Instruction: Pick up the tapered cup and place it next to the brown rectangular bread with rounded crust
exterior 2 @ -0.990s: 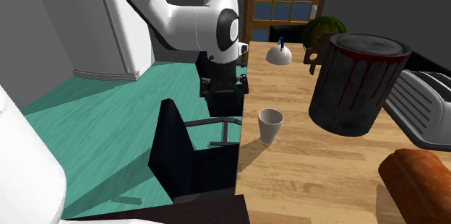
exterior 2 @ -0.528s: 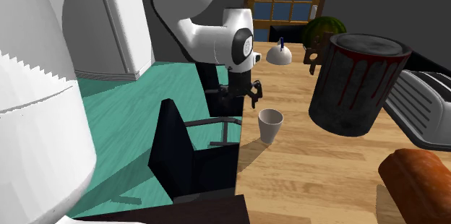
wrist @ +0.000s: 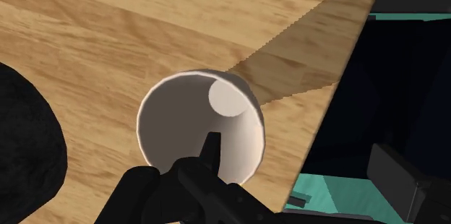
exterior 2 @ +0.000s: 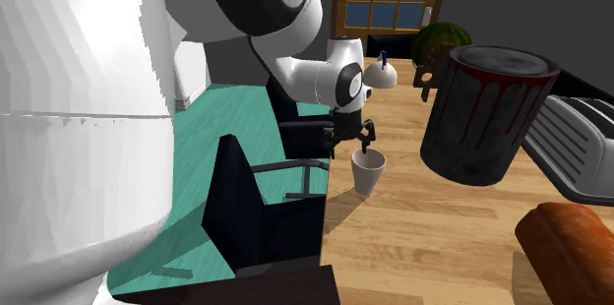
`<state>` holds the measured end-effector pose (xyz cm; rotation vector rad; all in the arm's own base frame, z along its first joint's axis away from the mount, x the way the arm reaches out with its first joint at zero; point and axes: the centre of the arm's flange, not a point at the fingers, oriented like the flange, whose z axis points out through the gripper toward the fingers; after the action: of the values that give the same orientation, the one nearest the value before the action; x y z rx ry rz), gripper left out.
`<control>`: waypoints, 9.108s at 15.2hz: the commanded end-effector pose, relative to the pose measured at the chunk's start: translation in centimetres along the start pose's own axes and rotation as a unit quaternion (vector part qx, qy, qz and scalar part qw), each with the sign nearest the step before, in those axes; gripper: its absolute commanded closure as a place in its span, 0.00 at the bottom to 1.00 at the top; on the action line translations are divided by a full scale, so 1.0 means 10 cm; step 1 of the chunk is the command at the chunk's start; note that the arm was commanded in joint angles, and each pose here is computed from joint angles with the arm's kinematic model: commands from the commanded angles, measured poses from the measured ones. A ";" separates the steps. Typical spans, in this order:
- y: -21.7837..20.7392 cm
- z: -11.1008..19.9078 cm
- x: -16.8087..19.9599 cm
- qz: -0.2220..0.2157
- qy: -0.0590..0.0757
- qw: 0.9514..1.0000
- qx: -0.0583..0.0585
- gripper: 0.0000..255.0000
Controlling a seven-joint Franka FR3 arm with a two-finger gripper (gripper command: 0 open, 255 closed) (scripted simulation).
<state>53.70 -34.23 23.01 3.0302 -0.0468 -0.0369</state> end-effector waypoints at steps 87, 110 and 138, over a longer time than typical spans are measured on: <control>1.64 -1.45 -2.08 -0.001 0.001 1.000 -0.005 1.00; 2.73 -0.97 -4.04 -0.001 0.001 1.000 -0.005 1.00; 2.57 0.50 -4.01 -0.001 0.001 1.000 -0.005 1.00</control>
<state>12.73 -59.01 22.36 3.0208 -0.0431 -0.0359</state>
